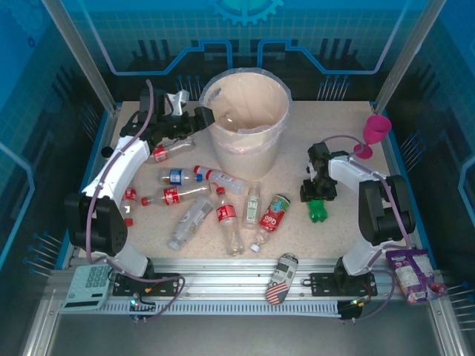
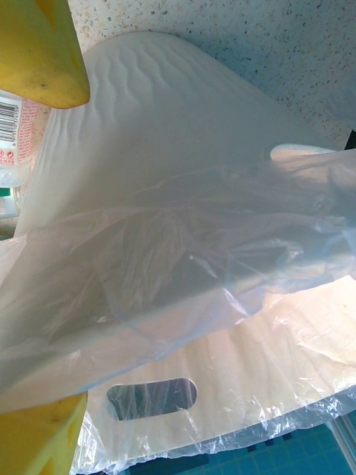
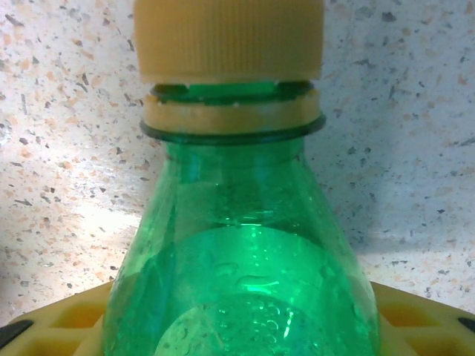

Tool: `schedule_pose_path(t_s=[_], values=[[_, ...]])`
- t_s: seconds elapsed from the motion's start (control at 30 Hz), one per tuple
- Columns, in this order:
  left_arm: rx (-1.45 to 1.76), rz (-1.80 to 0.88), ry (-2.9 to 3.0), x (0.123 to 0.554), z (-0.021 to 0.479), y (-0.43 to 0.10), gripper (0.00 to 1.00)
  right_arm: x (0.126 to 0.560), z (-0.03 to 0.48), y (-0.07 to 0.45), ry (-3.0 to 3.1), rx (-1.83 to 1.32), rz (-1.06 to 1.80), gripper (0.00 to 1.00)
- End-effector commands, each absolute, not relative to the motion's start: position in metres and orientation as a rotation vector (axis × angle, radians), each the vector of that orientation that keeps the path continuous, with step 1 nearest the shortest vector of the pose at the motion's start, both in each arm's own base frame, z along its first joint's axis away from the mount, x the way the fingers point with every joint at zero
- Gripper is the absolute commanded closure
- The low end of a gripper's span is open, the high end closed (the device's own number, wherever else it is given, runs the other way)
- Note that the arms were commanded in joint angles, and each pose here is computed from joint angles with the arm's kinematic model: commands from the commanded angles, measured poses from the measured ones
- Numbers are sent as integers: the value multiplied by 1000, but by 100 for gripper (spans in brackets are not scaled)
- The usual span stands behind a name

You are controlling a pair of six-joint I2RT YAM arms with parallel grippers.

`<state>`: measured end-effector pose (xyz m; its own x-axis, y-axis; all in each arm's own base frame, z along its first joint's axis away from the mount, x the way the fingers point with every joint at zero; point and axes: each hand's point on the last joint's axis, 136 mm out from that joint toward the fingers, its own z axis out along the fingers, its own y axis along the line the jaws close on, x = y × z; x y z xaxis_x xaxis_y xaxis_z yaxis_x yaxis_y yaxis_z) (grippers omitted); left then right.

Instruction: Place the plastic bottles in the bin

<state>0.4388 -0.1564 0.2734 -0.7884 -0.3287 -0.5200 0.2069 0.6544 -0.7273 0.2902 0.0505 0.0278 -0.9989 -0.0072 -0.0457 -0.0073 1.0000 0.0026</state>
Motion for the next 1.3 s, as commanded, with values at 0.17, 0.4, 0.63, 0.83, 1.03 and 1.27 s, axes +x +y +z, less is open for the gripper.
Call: schedule_pose_path(t_s=[0.17,0.4,0.63,0.83,1.03,1.27], values=[[-137,-1020,2417,425,221,-157,6,313,84,67,2962,-53,189,50],[-139,-1016,2416,425,222,-156,6,335,177,85,2706,-93,335,57],[-135,-1028,2416,425,222,-158,6,342,284,86,2434,-135,346,59],[-93,-981,2435,421,220,-164,6,359,359,102,2233,-201,410,62],[-70,-969,2451,419,215,-171,6,376,405,149,2100,-337,492,61],[-36,-968,2475,415,208,-180,6,397,423,216,1986,-491,557,61]])
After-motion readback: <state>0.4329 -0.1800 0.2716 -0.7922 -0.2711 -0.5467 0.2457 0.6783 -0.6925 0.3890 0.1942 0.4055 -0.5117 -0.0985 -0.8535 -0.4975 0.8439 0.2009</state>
